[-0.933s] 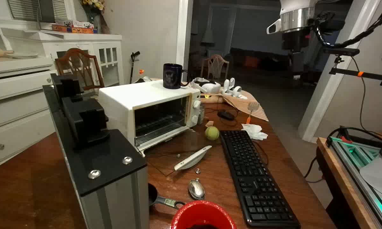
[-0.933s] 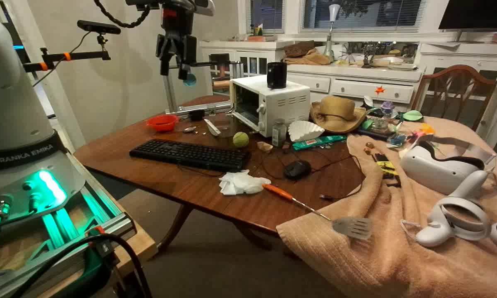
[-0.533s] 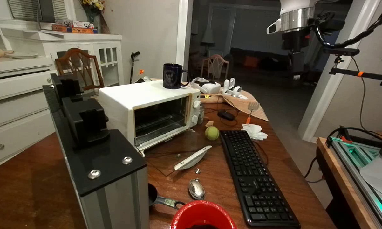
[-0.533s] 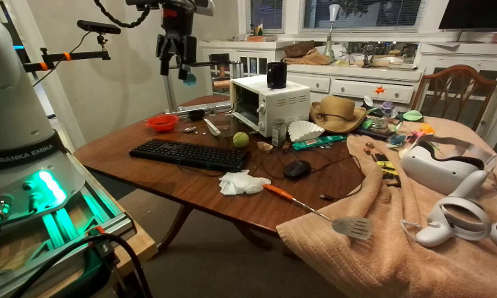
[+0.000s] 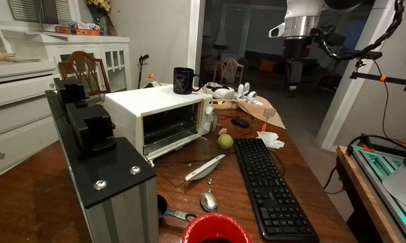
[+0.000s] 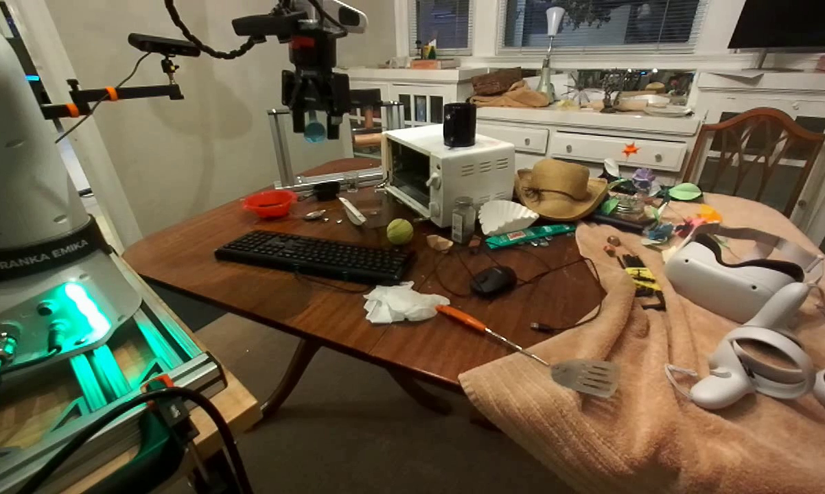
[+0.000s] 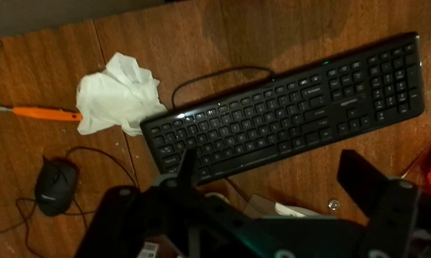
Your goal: Pick up the tennis ball and place it to the right of the oven
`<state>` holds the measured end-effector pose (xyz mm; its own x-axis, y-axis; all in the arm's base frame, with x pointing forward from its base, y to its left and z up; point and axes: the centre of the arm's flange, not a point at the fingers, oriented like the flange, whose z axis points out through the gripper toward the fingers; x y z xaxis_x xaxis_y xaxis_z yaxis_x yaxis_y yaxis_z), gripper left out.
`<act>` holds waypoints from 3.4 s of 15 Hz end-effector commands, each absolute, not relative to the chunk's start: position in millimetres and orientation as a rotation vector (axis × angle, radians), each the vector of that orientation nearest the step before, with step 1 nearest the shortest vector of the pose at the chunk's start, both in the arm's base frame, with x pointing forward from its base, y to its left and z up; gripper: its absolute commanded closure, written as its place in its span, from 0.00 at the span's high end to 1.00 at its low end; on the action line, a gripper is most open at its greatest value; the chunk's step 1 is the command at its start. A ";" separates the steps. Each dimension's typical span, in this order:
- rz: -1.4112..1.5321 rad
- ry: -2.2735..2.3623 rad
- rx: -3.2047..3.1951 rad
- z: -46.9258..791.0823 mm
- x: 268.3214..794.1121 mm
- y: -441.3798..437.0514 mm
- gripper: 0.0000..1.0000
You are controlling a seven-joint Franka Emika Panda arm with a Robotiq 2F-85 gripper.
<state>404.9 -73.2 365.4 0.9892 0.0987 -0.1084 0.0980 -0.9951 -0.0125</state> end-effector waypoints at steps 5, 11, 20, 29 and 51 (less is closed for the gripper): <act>0.218 -0.723 -2.941 323.3 479.3 -71.3 1.00; 0.120 -1.078 -2.965 287.9 512.8 -92.0 1.00; -0.004 -0.926 -2.918 249.8 508.2 -115.3 1.00; 0.034 -1.047 -2.854 227.5 519.4 -117.2 1.00; -0.238 -1.451 -2.706 131.9 550.3 -112.3 1.00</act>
